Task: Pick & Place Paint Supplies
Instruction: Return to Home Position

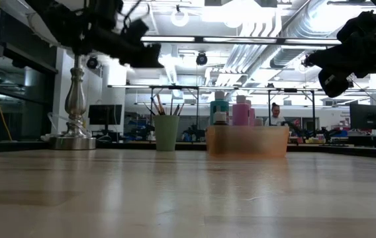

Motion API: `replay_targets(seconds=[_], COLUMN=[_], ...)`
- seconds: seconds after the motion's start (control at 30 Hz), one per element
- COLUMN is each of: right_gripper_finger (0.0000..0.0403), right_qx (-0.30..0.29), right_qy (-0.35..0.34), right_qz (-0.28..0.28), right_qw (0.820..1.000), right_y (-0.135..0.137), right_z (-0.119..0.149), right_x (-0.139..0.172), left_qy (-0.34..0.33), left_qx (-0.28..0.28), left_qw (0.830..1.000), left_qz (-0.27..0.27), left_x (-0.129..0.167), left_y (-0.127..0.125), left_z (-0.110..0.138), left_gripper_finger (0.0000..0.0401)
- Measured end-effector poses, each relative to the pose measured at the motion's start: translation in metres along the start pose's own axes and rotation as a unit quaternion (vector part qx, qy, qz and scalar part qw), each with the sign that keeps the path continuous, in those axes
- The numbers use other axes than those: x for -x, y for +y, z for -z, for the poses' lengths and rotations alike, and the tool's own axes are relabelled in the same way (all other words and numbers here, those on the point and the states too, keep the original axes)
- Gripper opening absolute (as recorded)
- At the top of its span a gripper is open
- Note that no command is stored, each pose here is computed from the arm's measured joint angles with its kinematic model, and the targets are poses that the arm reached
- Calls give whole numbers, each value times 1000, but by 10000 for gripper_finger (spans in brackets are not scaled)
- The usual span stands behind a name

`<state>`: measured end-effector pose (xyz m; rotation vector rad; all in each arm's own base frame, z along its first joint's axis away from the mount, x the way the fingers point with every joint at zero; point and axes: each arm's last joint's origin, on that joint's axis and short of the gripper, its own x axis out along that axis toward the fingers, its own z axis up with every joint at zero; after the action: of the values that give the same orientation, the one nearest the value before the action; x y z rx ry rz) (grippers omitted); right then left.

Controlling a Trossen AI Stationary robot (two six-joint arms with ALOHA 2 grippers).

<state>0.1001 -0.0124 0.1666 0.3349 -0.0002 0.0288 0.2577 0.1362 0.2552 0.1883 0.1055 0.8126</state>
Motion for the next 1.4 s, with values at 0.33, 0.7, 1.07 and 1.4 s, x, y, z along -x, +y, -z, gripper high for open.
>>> replay_targets(seconds=[0.33, 0.7, 1.07, 1.4], right_gripper_finger=[2, 2, 2, 2], right_qx=[0, 0, 0, 0], right_qy=[0, 0, 0, 0], right_qz=[0, 0, 0, 0], right_qw=[1000, 1000, 1000, 1000], right_y=[0, 0, 0, 0], right_z=[0, 0, 0, 0], right_x=[0, 0, 0, 0], left_qy=[-63, -46, -108, -154], left_qx=[9, 89, 101, 94], left_qw=[960, 958, 947, 935], left_qz=[271, 267, 283, 305], left_x=[39, 97, 150, 184], left_y=[-25, -11, 4, 6], left_z=[-12, 29, 54, 69], left_gripper_finger=[0, 0, 0, 0])
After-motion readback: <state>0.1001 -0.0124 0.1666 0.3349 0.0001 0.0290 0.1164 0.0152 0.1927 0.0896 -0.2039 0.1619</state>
